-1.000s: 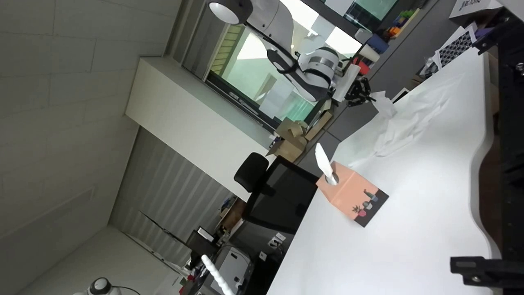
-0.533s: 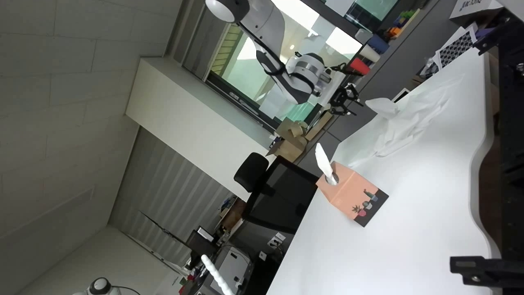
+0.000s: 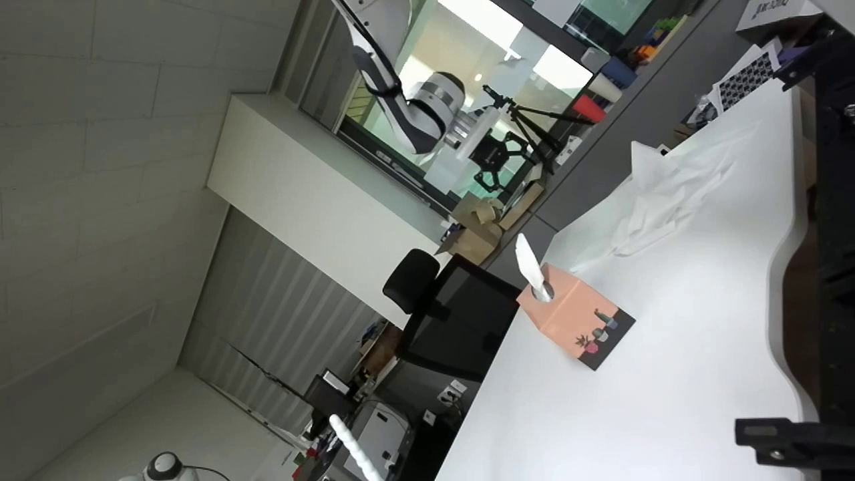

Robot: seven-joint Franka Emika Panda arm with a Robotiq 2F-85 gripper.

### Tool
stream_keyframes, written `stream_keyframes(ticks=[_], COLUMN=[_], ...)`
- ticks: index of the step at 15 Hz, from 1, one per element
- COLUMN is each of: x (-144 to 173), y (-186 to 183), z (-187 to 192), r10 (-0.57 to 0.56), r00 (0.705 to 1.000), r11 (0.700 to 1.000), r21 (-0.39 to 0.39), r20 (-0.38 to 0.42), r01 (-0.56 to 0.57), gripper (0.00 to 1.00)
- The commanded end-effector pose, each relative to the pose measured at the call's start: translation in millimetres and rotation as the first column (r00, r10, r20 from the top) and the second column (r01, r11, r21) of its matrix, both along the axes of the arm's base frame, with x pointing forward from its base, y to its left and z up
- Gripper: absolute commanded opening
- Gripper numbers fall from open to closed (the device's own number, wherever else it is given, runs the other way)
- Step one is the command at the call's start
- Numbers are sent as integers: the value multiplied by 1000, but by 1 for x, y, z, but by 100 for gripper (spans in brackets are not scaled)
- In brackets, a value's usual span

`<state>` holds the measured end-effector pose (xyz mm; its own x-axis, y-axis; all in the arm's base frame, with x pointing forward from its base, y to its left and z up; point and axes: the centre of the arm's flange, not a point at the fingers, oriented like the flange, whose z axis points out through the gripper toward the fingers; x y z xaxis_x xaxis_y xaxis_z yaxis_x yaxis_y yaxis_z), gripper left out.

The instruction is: Remove two pieces of tissue from the tissue box and put them on the table

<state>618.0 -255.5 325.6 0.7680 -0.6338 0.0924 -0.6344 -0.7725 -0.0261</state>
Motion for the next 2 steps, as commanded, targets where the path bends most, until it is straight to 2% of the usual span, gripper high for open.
stream_keyframes(ticks=[1,2], x=[-1,-2], y=[7,10], z=[4,5], r10=[12,18], r00=[1000,1000], r11=[1000,1000], r21=[10,13], r20=[-3,-4], r01=[-12,-18], gripper=[100,100])
